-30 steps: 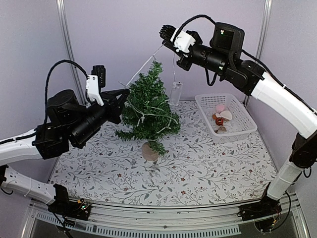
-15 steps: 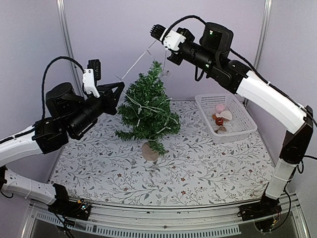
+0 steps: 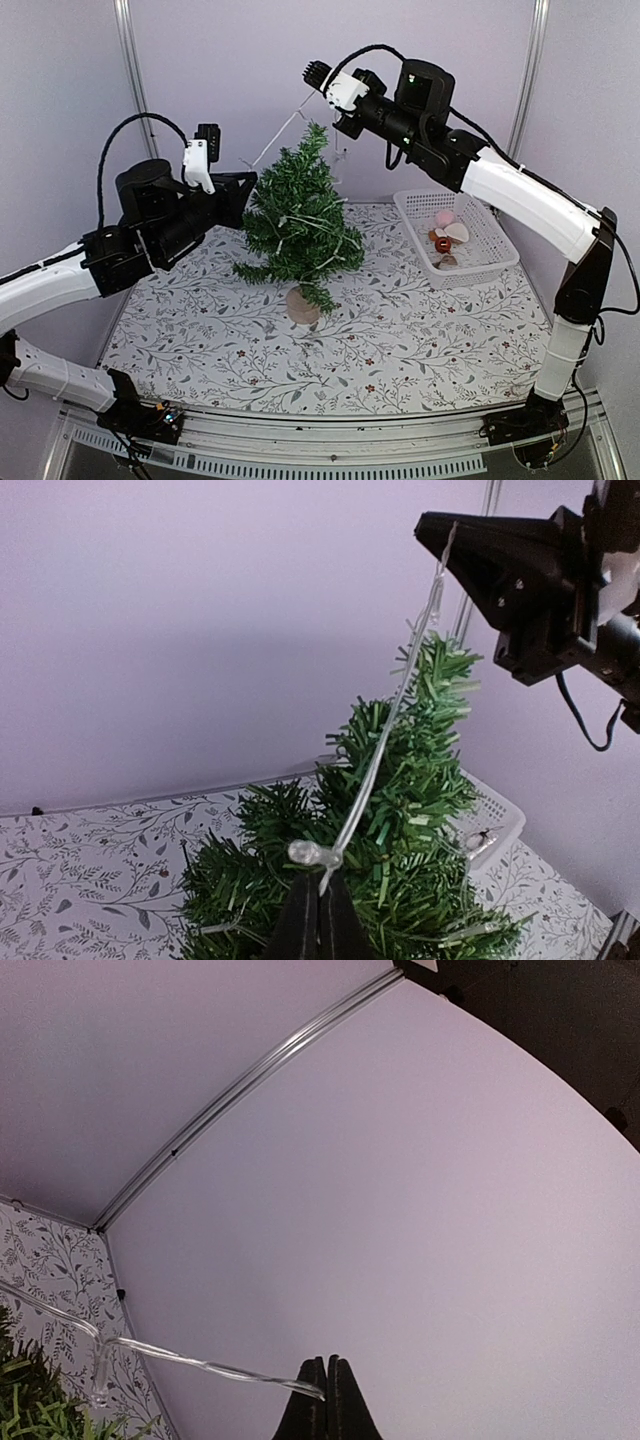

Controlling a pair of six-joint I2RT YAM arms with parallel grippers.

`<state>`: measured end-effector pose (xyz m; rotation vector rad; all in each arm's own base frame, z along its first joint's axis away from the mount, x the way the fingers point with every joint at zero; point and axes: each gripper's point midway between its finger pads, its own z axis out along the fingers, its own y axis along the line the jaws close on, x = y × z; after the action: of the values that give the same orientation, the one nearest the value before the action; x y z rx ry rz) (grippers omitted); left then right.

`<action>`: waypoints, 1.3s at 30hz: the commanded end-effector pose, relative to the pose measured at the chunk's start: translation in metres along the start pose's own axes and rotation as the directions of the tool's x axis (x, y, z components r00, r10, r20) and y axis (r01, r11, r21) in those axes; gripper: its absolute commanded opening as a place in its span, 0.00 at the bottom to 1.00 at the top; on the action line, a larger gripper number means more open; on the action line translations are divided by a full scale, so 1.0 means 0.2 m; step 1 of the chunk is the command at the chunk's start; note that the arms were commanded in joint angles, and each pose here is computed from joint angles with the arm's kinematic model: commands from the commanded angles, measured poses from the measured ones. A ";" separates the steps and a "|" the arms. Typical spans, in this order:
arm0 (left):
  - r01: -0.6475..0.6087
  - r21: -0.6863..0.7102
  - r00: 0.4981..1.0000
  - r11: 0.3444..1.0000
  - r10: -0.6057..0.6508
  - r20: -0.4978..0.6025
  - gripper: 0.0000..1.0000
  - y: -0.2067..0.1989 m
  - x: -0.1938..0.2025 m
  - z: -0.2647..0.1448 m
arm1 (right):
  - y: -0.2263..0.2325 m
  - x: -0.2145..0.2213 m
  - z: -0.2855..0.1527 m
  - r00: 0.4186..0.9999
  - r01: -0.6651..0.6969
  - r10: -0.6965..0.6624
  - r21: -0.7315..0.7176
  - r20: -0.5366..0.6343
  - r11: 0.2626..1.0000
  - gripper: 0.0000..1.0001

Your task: Decorate the small christmas tree

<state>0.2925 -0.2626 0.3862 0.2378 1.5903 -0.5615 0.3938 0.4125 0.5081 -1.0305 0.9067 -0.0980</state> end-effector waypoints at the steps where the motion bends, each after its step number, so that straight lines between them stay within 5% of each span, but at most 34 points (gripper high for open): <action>1: -0.008 -0.012 0.998 1.000 0.008 -0.059 0.00 0.04 0.07 0.03 | -0.15 0.09 -0.04 0.999 -0.039 0.041 0.092 -0.021 0.995 0.00; 12: 0.035 -0.070 0.990 0.997 -0.044 -0.130 0.00 0.18 0.16 0.08 | -0.02 0.19 0.01 0.995 -0.091 0.092 0.030 -0.034 0.995 0.01; 25: 0.017 -0.012 0.969 1.000 -0.019 -0.245 0.00 0.12 0.31 0.16 | 0.18 0.28 -0.08 0.988 -0.149 0.144 -0.079 -0.062 0.986 0.07; 29: 0.013 -0.017 0.965 1.000 -0.017 -0.261 0.00 0.13 0.34 0.15 | 0.14 0.25 -0.13 0.985 -0.167 0.164 -0.074 -0.050 0.983 0.15; 39: -0.003 -0.046 0.955 0.999 -0.011 -0.296 0.00 0.17 0.37 0.14 | 0.12 0.21 -0.25 0.973 -0.230 0.229 -0.101 -0.021 0.968 0.57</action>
<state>0.3204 -0.2683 0.3041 0.3138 1.8760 -0.5332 0.3934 0.3835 0.4356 -1.0512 1.0765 0.0838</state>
